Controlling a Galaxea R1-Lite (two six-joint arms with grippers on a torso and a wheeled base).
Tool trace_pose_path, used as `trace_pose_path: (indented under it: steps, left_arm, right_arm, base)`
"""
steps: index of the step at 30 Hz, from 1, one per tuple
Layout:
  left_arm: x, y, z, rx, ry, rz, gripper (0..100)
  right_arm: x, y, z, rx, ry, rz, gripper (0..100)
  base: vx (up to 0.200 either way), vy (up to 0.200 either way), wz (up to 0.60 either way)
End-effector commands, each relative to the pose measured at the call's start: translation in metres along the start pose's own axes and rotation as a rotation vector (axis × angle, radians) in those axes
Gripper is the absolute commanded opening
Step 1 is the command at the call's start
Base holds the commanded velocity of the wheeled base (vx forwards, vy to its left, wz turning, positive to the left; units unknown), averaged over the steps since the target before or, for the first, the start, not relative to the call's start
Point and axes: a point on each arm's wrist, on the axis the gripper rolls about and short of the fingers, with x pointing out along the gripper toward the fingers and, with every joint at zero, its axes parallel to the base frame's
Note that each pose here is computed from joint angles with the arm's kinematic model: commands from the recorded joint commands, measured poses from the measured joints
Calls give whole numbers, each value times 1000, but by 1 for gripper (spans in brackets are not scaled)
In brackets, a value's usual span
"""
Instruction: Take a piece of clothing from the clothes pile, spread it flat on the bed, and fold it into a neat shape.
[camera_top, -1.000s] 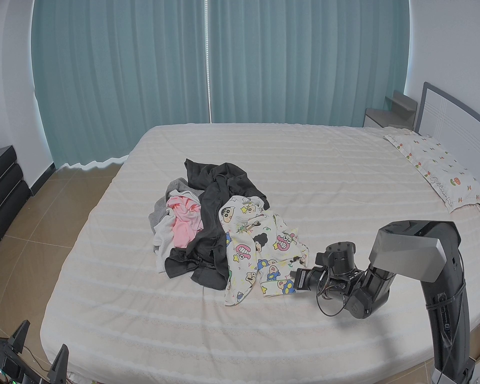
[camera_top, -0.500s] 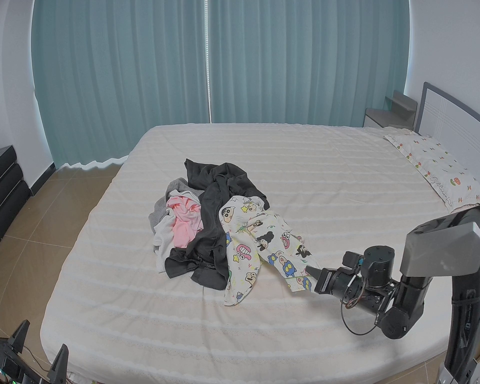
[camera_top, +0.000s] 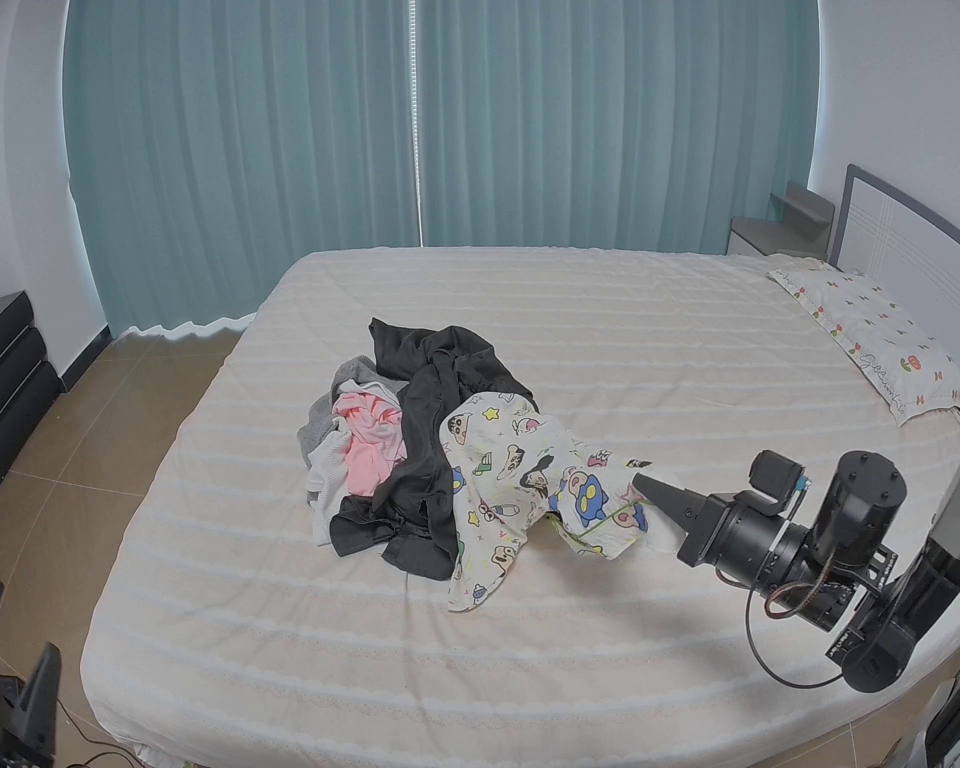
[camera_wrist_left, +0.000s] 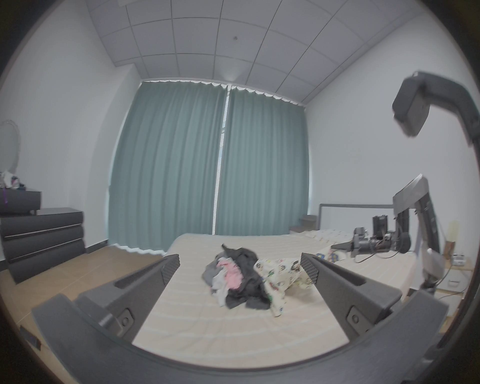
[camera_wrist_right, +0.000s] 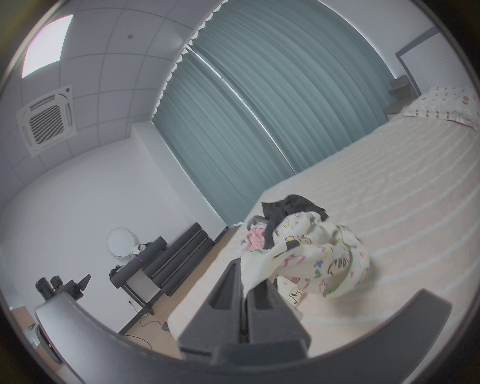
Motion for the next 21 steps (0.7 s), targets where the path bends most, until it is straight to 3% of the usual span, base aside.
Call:
trace_pose_path:
  steps: [1, 5, 8, 9, 10, 13, 17, 21]
  left_arm:
    - [93, 8, 32, -81, 322, -332, 100]
    - [142, -3, -1, -78, 572, -561, 100]
    - [153, -7, -9, -82, 629, -589, 100]
    - [177, -17, -30, -90, 717, -642, 100]
    - [183, -21, -38, -91, 742, -660, 100]
    - [194, -27, -50, -86, 761, -679, 100]
    - [223, -48, -97, -18, 866, -626, 100]
    - [237, -61, -120, 2, 856, -627, 100]
  right_arm:
    - [-40, 52, 55, -24, -236, 211, 0]
    - [-41, 65, 77, -30, -276, 241, 0]
    - [-40, 67, 79, -31, -267, 248, 0]
    - [-36, 71, 83, -36, -253, 272, 0]
    - [-35, 73, 85, -36, -259, 282, 0]
    - [-30, 73, 87, -37, -266, 285, 0]
    - [-22, 78, 97, -42, -294, 301, 0]
    - [-16, 78, 95, -37, -263, 287, 0]
  base:
    - [0, 0, 0]
    - [0, 0, 0]
    - [0, 0, 0]
    - [0, 0, 0]
    - [0, 0, 0]
    - [0, 0, 0]
    - [0, 0, 0]
    - [0, 0, 0]
